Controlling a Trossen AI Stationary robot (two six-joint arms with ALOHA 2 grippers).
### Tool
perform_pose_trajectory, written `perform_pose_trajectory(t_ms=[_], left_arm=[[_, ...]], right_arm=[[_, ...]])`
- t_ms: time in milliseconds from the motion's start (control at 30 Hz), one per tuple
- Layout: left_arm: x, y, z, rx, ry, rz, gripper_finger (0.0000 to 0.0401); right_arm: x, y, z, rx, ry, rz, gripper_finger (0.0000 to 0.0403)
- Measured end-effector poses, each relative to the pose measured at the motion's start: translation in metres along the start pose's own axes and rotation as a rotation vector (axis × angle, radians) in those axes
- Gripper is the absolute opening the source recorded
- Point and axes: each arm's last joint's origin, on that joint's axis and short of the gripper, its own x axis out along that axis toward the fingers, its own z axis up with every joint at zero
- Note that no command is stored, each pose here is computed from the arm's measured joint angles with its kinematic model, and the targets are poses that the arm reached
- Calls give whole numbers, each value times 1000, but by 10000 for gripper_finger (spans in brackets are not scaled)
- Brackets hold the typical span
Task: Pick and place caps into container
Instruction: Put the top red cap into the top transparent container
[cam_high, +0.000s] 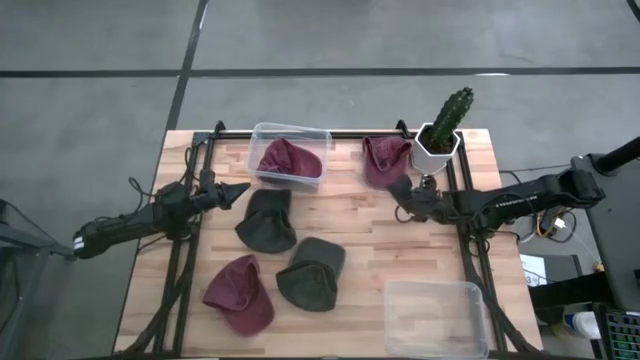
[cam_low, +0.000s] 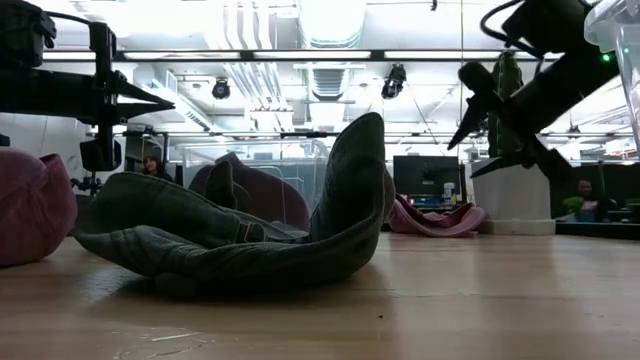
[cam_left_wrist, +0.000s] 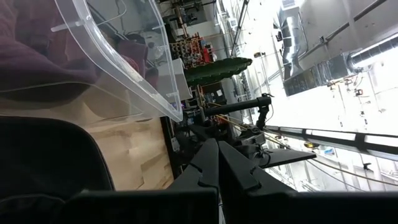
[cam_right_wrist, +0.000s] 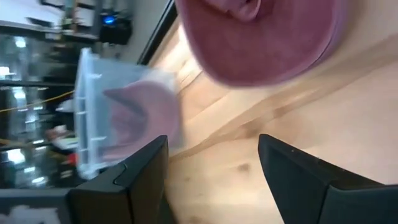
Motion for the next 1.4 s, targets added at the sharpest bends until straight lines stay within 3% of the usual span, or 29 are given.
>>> perform_pose_trajectory(t_ms=[133,300,600,900,1400], left_arm=[[0,0,0,0,0,0,0],[0,0,0,0,0,-1,0],[0,0,0,10,0,-1,0],[0,0,0,6,0,-2,0],[0,0,0,3,0,-4,0]], right_arm=[[-5,7,10,-96,-78,-157,228],[-5,8,23,-107,-158,-271,228],[8,-4,33,-75,-217,-328,235],[34,-4,26,-19,-237,-300,231],[64,-16,28,71,-321,-374,226]])
